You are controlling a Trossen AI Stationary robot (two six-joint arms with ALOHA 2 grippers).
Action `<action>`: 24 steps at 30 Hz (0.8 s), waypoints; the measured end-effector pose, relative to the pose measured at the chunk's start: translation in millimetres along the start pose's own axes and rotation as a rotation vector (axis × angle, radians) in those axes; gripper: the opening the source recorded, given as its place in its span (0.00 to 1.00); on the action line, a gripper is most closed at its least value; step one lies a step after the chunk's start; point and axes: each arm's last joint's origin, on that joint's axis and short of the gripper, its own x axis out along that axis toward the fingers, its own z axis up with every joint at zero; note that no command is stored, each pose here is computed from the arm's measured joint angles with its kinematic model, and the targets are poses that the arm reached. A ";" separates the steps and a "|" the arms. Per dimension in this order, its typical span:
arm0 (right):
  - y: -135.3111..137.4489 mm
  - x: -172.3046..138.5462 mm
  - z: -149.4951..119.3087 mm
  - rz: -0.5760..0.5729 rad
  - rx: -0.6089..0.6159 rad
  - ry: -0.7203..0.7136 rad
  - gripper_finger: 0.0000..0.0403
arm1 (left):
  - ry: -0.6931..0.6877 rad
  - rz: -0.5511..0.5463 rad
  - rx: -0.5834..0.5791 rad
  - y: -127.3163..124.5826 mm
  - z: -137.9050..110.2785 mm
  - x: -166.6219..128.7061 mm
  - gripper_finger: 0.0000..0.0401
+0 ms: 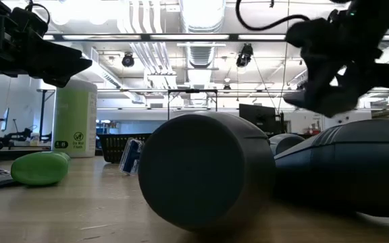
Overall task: Pick & Place Travel size toiletries
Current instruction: Put the gray deodorant into the right black bin
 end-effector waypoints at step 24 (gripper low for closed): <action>-40.2 4.9 105.1 -0.033 0.212 -0.064 0.51 | 0.000 0.000 0.000 0.0 0.0 0.0 0.54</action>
